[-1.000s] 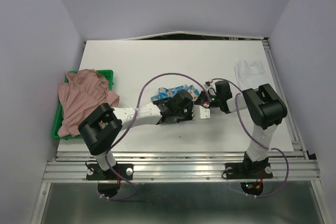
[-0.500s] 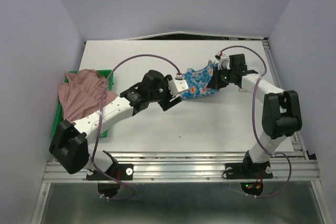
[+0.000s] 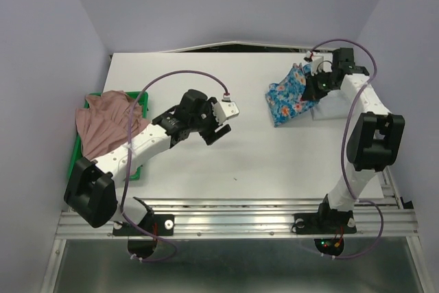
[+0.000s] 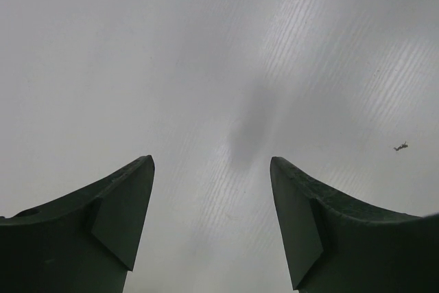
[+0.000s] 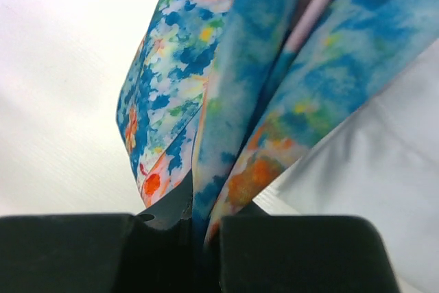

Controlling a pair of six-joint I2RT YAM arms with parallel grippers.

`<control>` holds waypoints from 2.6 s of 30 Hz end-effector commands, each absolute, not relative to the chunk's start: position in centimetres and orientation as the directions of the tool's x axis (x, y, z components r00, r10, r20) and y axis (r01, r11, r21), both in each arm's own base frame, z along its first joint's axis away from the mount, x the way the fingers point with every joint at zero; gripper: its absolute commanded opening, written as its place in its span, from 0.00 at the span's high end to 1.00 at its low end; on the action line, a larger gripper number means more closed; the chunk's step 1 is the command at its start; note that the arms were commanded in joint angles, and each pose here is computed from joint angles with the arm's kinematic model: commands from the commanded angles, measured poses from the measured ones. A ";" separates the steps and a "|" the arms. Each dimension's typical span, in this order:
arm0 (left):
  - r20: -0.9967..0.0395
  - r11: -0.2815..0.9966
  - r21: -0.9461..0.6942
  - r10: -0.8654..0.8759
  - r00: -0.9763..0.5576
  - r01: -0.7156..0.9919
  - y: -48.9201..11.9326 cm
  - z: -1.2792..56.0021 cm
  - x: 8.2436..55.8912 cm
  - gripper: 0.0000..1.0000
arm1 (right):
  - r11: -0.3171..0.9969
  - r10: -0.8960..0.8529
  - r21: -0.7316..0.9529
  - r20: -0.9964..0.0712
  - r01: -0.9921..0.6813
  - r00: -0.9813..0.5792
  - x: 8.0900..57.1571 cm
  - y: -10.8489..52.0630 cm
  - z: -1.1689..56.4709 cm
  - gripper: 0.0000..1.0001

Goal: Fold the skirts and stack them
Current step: Neatly place the folded skirt to the corner

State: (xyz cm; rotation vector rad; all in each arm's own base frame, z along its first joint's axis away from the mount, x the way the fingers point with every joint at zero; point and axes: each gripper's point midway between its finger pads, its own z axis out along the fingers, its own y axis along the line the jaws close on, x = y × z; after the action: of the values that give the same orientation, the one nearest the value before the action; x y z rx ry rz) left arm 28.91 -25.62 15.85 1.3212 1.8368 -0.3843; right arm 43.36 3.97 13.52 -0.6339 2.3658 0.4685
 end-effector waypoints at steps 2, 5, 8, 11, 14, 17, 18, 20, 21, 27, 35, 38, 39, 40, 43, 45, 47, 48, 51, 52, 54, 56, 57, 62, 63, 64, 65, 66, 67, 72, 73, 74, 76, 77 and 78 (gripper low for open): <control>-0.779 0.395 0.225 0.622 -0.079 0.891 -25.7 17.6 28.8 0.20 | 0.785 -0.376 0.113 -0.693 -0.608 -0.615 44.2 1.4 16.4 0.99; -0.778 0.394 0.230 0.624 -0.075 0.890 -25.7 17.7 29.0 0.20 | 0.798 -0.367 0.104 -0.697 -0.594 -0.616 44.2 -0.4 16.9 0.99; -0.776 0.392 0.227 0.626 -0.078 0.891 -25.7 17.5 29.0 0.20 | 0.808 -0.354 0.101 -0.704 -0.580 -0.616 44.1 -2.1 17.4 0.99; -0.773 0.388 0.225 0.629 -0.078 0.894 -25.8 17.3 29.0 0.20 | 0.806 -0.357 0.090 -0.714 -0.585 -0.602 44.3 -2.7 17.9 0.99; -0.770 0.381 0.226 0.633 -0.076 0.897 -25.8 17.3 29.0 0.20 | 0.809 -0.365 0.067 -0.722 -0.585 -0.588 44.4 -4.0 18.2 0.99; -0.761 0.378 0.231 0.644 -0.075 0.897 -25.7 17.1 29.1 0.20 | 0.807 -0.365 0.065 -0.726 -0.587 -0.582 44.4 -5.1 17.8 0.99; -0.756 0.379 0.234 0.650 -0.078 0.895 -25.7 17.0 29.3 0.20 | 0.806 -0.365 0.065 -0.728 -0.589 -0.580 44.4 -5.5 17.6 0.99; -0.750 0.379 0.239 0.657 -0.078 0.894 -25.5 17.0 29.4 0.20 | 0.805 -0.357 0.078 -0.728 -0.588 -0.585 44.7 -5.9 16.9 0.99; -0.744 0.378 0.242 0.663 -0.079 0.894 -25.4 17.0 29.4 0.20 | 0.809 -0.349 0.079 -0.733 -0.582 -0.584 44.9 -6.5 16.8 0.99; -0.721 0.377 0.243 0.686 -0.094 0.894 -24.6 16.3 29.0 0.20 | 0.815 -0.324 0.089 -0.749 -0.572 -0.577 45.8 -9.1 14.9 0.99; -0.690 0.382 0.236 0.714 -0.123 0.894 -23.6 15.5 29.0 0.20 | 0.832 -0.274 0.146 -0.732 -0.536 -0.624 47.3 -11.2 9.9 0.94; -0.679 0.381 0.228 0.722 -0.134 0.896 -23.3 15.1 28.7 0.20 | 0.854 -0.232 0.184 -0.704 -0.487 -0.671 47.8 -11.7 8.5 0.76; -0.678 0.383 0.223 0.722 -0.140 0.896 -23.2 14.9 28.7 0.20 | 0.873 -0.206 0.192 -0.687 -0.448 -0.697 48.0 -12.2 8.2 0.64; -0.677 0.383 0.222 0.722 -0.141 0.897 -23.2 14.9 28.6 0.20 | 0.882 -0.196 0.192 -0.680 -0.430 -0.707 48.2 -12.4 8.1 0.58; -0.676 0.387 0.225 0.723 -0.142 0.894 -23.2 14.8 28.8 0.20 | 0.906 -0.163 0.184 -0.679 -0.380 -0.716 49.0 -13.7 8.5 0.62; -0.677 0.390 0.232 0.723 -0.140 0.891 -23.2 14.8 29.0 0.20 | 0.916 -0.135 0.184 -0.695 -0.356 -0.706 49.4 -14.2 9.6 0.78; -0.676 0.392 0.232 0.723 -0.142 0.890 -23.1 14.9 29.1 0.20 | 0.913 -0.124 0.190 -0.713 -0.360 -0.690 49.6 -13.9 10.8 0.98; -0.675 0.390 0.234 0.725 -0.140 0.891 -23.1 14.8 29.1 0.20 | 0.914 -0.114 0.192 -0.724 -0.358 -0.680 49.5 -13.6 11.9 0.99; -0.676 0.388 0.228 0.724 -0.142 0.893 -23.2 14.7 29.1 0.20 | 0.912 -0.100 0.184 -0.768 -0.368 -0.633 49.8 -13.1 14.6 0.99; -0.674 0.386 0.228 0.725 -0.141 0.894 -23.2 14.7 29.1 0.20 | 0.913 -0.100 0.177 -0.774 -0.367 -0.625 49.8 -13.1 15.2 0.99; -0.676 0.388 0.228 0.723 -0.142 0.893 -23.3 14.8 29.1 0.20 | 0.921 -0.093 0.161 -0.794 -0.355 -0.601 49.7 -13.6 16.5 0.99; -0.676 0.388 0.228 0.723 -0.141 0.893 -23.3 14.9 29.2 0.20 | 0.931 -0.087 0.148 -0.798 -0.333 -0.597 49.5 -14.8 16.7 0.99; -0.675 0.389 0.229 0.724 -0.142 0.892 -23.2 14.9 29.2 0.20 | 0.933 -0.091 0.142 -0.798 -0.332 -0.596 49.6 -14.9 16.5 0.99; -0.679 0.395 0.218 0.718 -0.152 0.893 -23.2 14.9 29.3 0.20 | 0.951 -0.066 0.161 -0.728 -0.263 -0.682 48.4 -17.4 11.5 0.99; -0.680 0.395 0.212 0.717 -0.156 0.894 -23.2 14.8 29.3 0.20 | 0.949 -0.057 0.179 -0.708 -0.258 -0.704 48.1 -17.4 9.9 0.99; -0.680 0.395 0.205 0.716 -0.161 0.895 -23.2 14.8 29.3 0.20 | 0.951 -0.035 0.198 -0.692 -0.237 -0.721 47.8 -17.3 9.0 0.93; -0.681 0.394 0.200 0.714 -0.161 0.897 -23.2 14.8 29.2 0.20 | 0.949 -0.023 0.216 -0.678 -0.229 -0.735 47.6 -17.2 7.8 0.89; -0.682 0.394 0.194 0.712 -0.165 0.899 -23.1 14.7 29.2 0.19 | 0.945 0.007 0.250 -0.658 -0.210 -0.753 47.4 -16.9 6.7 0.87; -0.680 0.392 0.191 0.714 -0.167 0.900 -23.1 14.7 29.1 0.19 | 0.942 0.026 0.271 -0.644 -0.196 -0.765 47.2 -16.7 6.1 0.82; -0.688 0.422 0.182 0.700 -0.192 0.888 -22.3 15.1 29.3 0.19 | 0.956 0.083 0.271 -0.623 -0.115 -0.778 47.6 -17.6 5.1 0.37; -0.700 0.442 0.167 0.682 -0.210 0.881 -21.9 15.4 29.5 0.19 | 0.963 0.086 0.250 -0.632 -0.097 -0.770 47.8 -18.1 5.9 0.31; -0.709 0.455 0.157 0.670 -0.221 0.877 -21.7 15.7 29.6 0.19 | 0.967 0.100 0.241 -0.647 -0.079 -0.756 48.2 -18.4 6.7 0.31; -0.737 0.491 0.105 0.622 -0.264 0.865 -21.5 16.4 29.9 0.19 | 0.975 0.101 0.214 -0.678 -0.064 -0.728 48.9 -19.0 8.5 0.24; -0.747 0.526 0.089 0.597 -0.293 0.846 -20.5 16.8 30.6 0.19 | 0.977 0.104 0.206 -0.694 -0.058 -0.712 49.1 -19.1 9.9 0.11; -0.760 0.537 0.069 0.574 -0.305 0.841 -20.3 17.4 30.7 0.19 | 0.976 0.121 0.212 -0.704 -0.045 -0.700 49.3 -19.1 10.9 0.06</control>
State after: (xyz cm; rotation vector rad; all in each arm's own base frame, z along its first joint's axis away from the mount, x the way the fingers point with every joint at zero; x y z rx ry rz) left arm 29.51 -20.70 13.07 1.2857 2.0533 -0.3605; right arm 47.35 -16.95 4.88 0.0021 2.4503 0.4188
